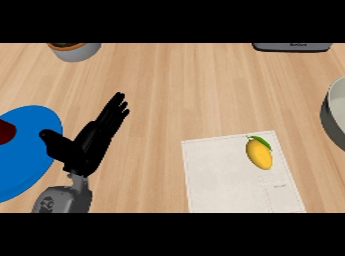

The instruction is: Pick the bell pepper from the placemat and place it in the bowl

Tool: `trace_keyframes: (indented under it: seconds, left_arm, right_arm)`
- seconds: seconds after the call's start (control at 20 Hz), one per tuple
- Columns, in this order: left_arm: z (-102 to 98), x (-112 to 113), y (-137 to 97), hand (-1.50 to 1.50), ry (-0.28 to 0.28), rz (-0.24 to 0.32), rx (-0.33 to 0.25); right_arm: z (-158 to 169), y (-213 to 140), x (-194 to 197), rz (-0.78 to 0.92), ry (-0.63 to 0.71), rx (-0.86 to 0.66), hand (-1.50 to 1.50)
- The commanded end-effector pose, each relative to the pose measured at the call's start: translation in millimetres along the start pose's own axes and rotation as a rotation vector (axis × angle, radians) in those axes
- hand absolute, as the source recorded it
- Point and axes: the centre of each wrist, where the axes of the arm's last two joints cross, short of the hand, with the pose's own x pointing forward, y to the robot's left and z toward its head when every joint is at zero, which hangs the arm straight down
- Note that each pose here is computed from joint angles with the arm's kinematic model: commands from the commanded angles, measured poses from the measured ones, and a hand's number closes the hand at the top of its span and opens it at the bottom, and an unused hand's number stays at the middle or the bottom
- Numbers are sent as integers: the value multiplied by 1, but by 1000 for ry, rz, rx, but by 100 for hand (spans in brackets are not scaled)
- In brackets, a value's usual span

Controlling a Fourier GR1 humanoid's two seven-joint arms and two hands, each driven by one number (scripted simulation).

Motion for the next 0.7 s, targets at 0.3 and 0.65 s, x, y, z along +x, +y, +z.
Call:
trace_keyframes:
  seconds: [0.3,0.65]
  left_arm:
    - [-5,0,-13,0,5,-3,-38]
    - [9,-7,-2,0,2,-5,-36]
  right_arm:
    - [-50,69,-45,106,181,170,150]
    - [-50,98,-90,-90,195,175,-150]
